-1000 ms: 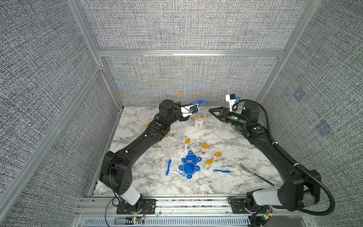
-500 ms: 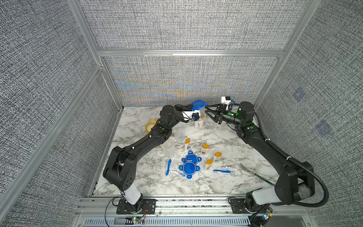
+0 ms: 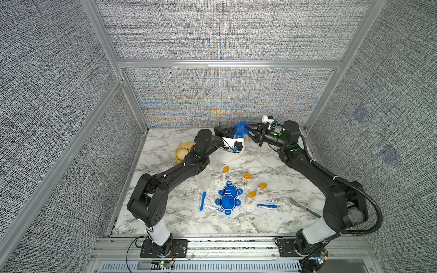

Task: Pack away toiletry kits
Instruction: Close the lid on the container.

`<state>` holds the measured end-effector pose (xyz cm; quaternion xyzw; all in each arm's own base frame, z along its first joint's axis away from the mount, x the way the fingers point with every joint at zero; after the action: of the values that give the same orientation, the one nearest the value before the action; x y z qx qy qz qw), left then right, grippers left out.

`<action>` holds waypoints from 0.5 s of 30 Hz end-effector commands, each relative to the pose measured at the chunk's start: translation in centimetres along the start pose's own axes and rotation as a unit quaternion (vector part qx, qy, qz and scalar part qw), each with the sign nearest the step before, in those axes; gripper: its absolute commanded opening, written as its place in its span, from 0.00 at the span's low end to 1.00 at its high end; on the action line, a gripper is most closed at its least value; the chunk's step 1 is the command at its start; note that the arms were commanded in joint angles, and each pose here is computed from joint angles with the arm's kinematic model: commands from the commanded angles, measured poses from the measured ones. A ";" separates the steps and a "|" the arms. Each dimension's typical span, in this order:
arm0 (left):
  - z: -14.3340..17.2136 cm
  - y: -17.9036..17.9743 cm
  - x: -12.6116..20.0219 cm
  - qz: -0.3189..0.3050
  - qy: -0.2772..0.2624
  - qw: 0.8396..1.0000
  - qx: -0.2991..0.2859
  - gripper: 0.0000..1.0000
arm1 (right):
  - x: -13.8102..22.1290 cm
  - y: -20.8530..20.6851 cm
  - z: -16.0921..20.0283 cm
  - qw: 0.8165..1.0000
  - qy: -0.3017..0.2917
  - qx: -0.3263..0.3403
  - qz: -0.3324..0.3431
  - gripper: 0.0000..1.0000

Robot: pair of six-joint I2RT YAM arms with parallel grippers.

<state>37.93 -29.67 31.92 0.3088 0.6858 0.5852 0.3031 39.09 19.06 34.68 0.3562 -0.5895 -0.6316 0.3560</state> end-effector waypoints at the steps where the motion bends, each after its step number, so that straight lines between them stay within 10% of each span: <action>1: -0.1 0.8 -0.1 -0.023 -0.004 1.000 -0.020 0.12 | 0.3 0.8 -0.2 1.000 0.002 0.016 -0.020 0.18; 7: 0.8 1.4 0.6 -0.060 0.036 0.995 0.068 0.73 | 2.7 -0.3 -2.4 0.999 -0.038 0.032 0.002 0.00; 15: 2.4 1.3 3.3 -0.046 0.077 0.957 0.276 0.84 | 3.4 -1.4 -5.8 0.994 0.039 0.088 0.046 0.00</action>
<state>37.72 -26.14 32.65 0.2895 0.8062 0.4619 0.2297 42.63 12.94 33.80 0.3422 -0.6475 -0.5911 0.3380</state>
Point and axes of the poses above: each gripper's point midway between its finger pads, its own x axis back along the fingers, its own y axis along the line the jaws close on, z = x × y, the point moved 6 cm from there along x, back along the fingers, and after that the axes turned 8 degrees about -x, right-handed, at the moved point
